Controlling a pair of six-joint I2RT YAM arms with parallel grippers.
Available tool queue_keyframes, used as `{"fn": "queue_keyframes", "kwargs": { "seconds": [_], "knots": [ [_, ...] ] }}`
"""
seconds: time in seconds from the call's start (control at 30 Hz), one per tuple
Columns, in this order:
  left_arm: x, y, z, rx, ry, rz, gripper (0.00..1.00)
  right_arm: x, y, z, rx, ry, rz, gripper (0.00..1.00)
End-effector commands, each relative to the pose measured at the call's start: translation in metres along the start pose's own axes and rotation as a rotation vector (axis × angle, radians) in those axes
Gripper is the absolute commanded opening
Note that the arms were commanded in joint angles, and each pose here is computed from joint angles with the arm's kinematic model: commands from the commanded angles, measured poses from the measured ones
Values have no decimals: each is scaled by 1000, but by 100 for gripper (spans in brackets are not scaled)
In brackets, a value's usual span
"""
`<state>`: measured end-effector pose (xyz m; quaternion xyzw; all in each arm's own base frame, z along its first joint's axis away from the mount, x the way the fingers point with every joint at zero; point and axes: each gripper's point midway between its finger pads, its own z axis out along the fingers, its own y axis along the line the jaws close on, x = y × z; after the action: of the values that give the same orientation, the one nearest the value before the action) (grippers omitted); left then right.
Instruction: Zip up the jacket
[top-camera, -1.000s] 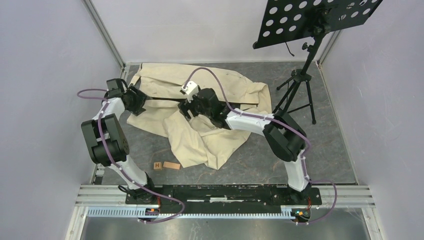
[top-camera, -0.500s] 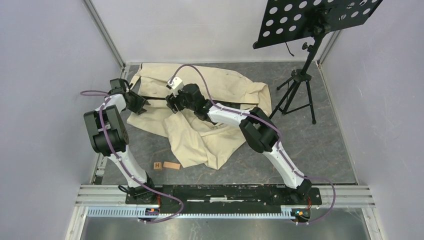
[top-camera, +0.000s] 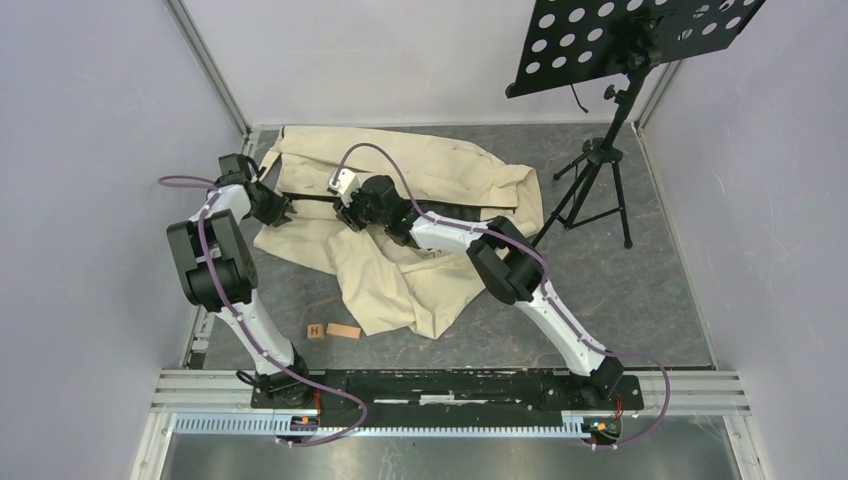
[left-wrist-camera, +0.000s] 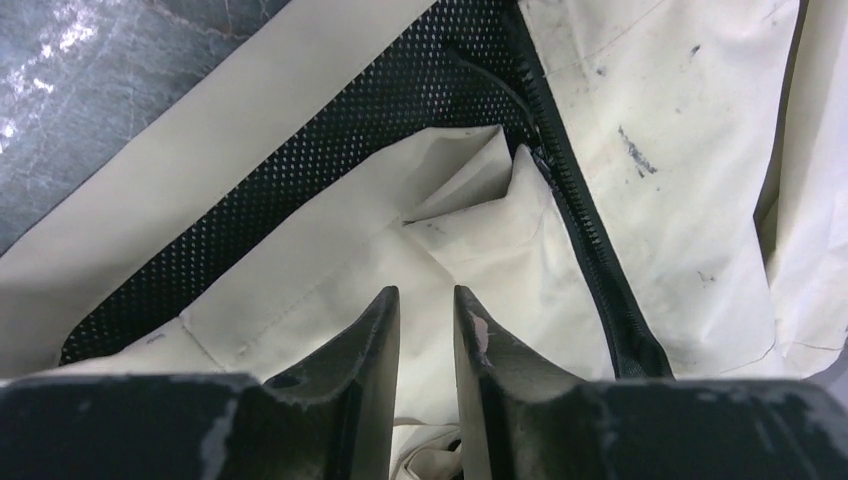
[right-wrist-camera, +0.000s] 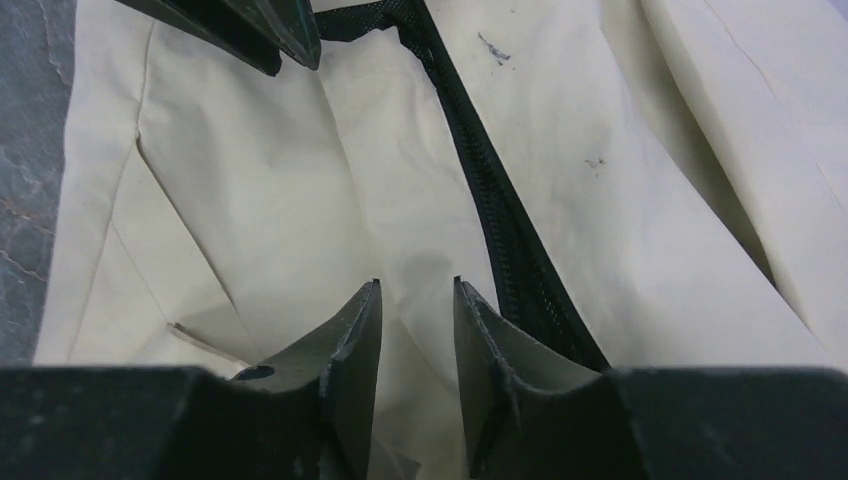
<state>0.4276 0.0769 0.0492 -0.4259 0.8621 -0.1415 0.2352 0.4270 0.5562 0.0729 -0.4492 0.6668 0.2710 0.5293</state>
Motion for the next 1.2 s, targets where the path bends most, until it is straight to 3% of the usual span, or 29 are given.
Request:
{"fn": "queue_keyframes", "kwargs": {
  "seconds": [0.0, 0.07, 0.17, 0.27, 0.6, 0.77, 0.83, 1.17],
  "knots": [
    [-6, -8, -30, 37, -54, 24, 37, -15, -2, 11, -12, -58, -62, 27],
    [1, -8, -46, 69, -58, -1, 48, -20, 7, 10, -52, -72, -75, 13],
    [14, -4, -66, 148, -52, -66, 51, -38, 31, -1, -102, -104, -154, 0],
    [21, 6, -81, 176, -63, -109, 55, -53, 52, -15, -135, -112, -180, 0],
    [2, 4, -89, 288, -85, -148, 71, -88, 72, -72, -150, -200, 21, 0],
    [-29, -17, -81, 294, -155, -54, 80, -78, 30, -73, 15, -121, 58, 47],
    [-36, -19, -64, 248, -157, -23, 79, -74, 20, -74, 40, -101, 69, 56],
    [-51, -46, 2, 128, -102, 151, 66, -55, -12, -83, 80, -62, 110, 61]
  ]
}}
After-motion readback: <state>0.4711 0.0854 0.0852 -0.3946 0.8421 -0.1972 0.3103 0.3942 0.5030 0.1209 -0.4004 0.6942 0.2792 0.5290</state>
